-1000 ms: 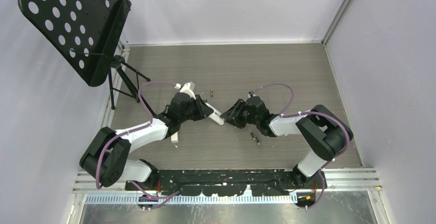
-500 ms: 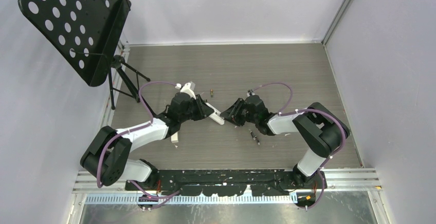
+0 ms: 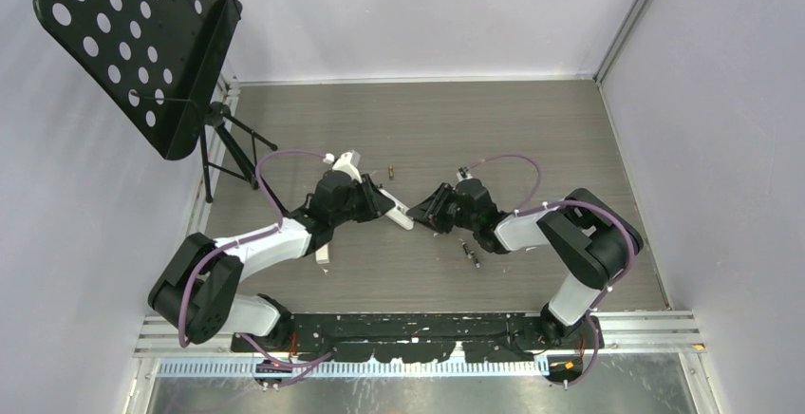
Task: Load the batteries into the remote control
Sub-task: Remove the battery cover from the remote control.
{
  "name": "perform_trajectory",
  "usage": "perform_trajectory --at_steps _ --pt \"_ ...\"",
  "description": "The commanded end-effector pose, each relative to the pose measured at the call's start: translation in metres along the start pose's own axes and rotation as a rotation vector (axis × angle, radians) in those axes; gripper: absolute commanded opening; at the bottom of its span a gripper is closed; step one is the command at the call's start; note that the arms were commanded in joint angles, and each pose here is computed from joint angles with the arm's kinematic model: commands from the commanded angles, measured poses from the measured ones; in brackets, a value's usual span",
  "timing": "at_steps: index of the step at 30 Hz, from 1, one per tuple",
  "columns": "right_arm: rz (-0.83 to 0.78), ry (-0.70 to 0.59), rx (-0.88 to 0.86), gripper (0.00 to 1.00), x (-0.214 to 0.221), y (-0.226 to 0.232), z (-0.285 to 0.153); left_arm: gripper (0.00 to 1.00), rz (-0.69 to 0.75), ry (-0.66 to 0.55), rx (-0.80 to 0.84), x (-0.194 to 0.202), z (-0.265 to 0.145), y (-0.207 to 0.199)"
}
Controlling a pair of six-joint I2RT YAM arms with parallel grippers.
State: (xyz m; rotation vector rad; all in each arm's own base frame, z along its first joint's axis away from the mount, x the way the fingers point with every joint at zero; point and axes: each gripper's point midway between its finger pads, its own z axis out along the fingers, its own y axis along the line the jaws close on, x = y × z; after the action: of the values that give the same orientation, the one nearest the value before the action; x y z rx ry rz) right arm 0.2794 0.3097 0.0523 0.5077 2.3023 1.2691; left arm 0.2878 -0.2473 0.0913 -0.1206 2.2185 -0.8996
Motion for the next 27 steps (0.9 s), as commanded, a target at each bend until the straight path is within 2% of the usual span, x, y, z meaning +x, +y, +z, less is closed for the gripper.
perform_trajectory --at_steps 1,8,15,21,24,27 --pt "-0.054 -0.04 -0.29 0.34 -0.014 0.083 -0.019 0.0 0.079 0.173 -0.176 0.051 -0.006 0.047" --pt "-0.072 -0.085 -0.236 0.34 -0.021 0.078 -0.028 0.0 0.105 0.155 -0.217 0.045 -0.008 0.052" --pt "-0.054 -0.151 0.14 0.33 -0.032 0.002 -0.023 0.0 0.127 0.14 -0.205 0.03 -0.006 0.04" --pt "-0.092 -0.287 0.397 0.34 -0.055 -0.04 -0.049 0.0 0.194 0.118 -0.325 0.011 -0.017 0.051" --pt "-0.144 -0.305 0.458 0.39 -0.061 -0.044 -0.062 0.0 0.238 0.135 -0.346 0.007 -0.021 0.051" --pt "-0.235 -0.256 0.378 0.49 -0.059 -0.02 -0.064 0.0 0.297 0.174 -0.27 0.005 -0.023 0.034"
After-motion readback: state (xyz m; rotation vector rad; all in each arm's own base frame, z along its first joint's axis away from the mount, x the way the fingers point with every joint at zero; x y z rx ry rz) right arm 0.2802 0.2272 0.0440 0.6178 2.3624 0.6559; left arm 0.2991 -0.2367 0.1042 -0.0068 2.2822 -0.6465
